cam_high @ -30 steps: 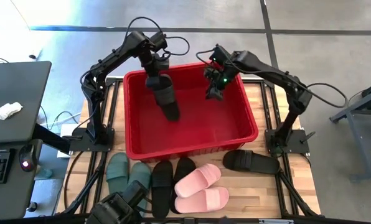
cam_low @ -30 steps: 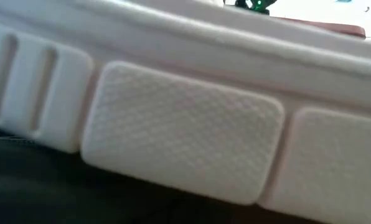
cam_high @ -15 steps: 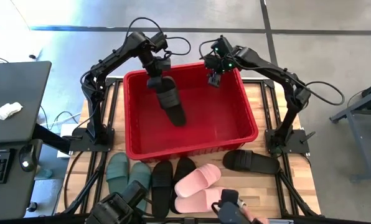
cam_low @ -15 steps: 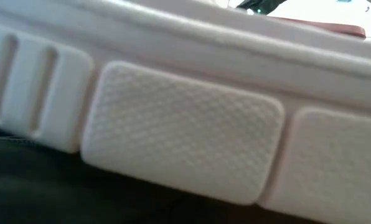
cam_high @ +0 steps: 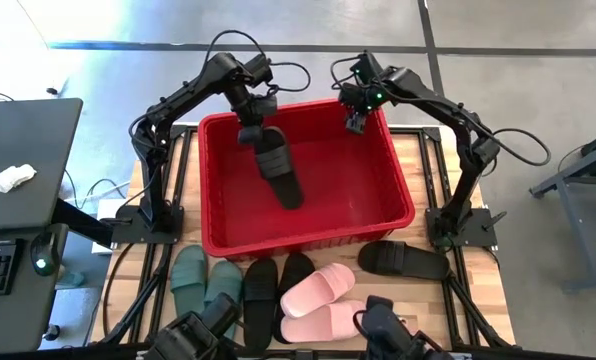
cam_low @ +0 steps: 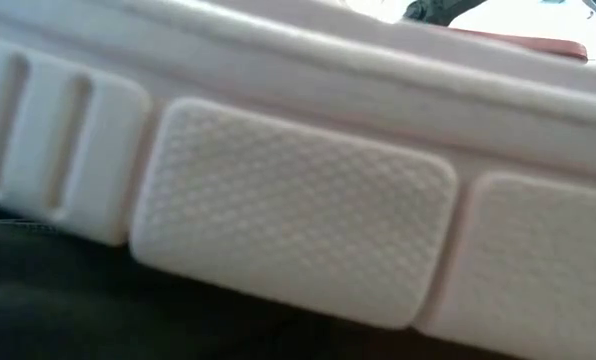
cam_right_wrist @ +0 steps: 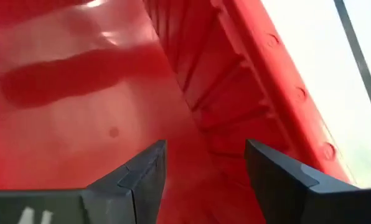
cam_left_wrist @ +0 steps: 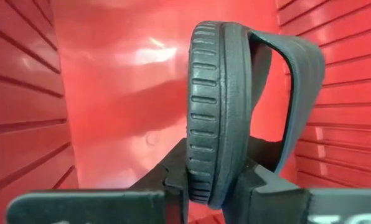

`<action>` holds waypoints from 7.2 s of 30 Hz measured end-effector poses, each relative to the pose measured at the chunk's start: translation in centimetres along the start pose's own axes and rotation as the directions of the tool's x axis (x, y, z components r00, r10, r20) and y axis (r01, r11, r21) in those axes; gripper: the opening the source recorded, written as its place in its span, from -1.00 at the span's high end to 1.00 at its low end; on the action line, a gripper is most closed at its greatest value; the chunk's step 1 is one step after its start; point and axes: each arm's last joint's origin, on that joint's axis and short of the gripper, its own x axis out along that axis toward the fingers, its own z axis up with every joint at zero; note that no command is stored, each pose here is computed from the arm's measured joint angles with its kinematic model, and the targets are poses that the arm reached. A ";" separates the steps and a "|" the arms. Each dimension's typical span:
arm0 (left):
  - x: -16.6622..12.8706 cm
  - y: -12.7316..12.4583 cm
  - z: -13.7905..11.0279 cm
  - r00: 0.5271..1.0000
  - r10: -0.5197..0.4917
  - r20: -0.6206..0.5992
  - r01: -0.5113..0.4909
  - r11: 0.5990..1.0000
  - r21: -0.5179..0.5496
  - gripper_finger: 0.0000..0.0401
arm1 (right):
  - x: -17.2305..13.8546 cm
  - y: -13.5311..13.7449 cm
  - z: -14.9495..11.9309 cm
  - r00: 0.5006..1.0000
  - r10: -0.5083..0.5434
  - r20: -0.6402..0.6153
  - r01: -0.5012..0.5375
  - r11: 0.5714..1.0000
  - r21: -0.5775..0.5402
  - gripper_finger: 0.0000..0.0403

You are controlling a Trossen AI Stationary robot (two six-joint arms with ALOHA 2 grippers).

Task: Pick and place slides into bin
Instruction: Put the black slipper into the red bin, then adjust the black slipper in the red bin

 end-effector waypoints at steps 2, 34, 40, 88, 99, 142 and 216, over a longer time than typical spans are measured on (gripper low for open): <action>0.0 0.0 0.0 1.000 0.015 -0.010 -0.015 1.000 0.000 0.73 | 0.0 0.1 0.0 1.000 0.021 0.012 -0.021 1.000 0.000 -0.02; 0.0 0.1 0.2 0.955 0.253 -0.153 -0.247 0.967 0.058 -0.30 | 0.0 0.6 0.3 0.994 0.097 0.057 -0.096 0.995 -0.010 -0.02; -2.3 -0.8 1.0 0.951 0.300 -0.074 -0.296 0.954 0.053 -0.36 | 0.0 0.6 0.3 0.992 0.112 0.065 -0.112 0.994 -0.006 -0.02; 8.0 -9.3 4.6 0.802 0.539 -0.259 -0.456 0.831 0.319 -0.18 | 0.1 1.6 1.0 0.961 0.238 0.142 -0.242 0.970 0.015 -0.02; 12.5 -10.4 3.7 0.723 0.609 -0.327 -0.540 0.793 0.284 -0.18 | 0.1 1.5 1.2 0.961 0.229 0.155 -0.232 0.973 0.000 -0.02; 13.7 -12.4 3.3 0.649 0.678 -0.344 -0.650 0.730 0.213 0.99 | 0.1 1.1 1.8 0.962 0.171 0.211 -0.167 0.985 -0.036 -0.02; 20.4 -10.6 1.0 0.295 0.935 -0.195 -0.887 0.344 0.307 -0.43 | 0.1 0.7 1.9 0.969 0.126 0.215 -0.101 0.987 -0.125 -0.02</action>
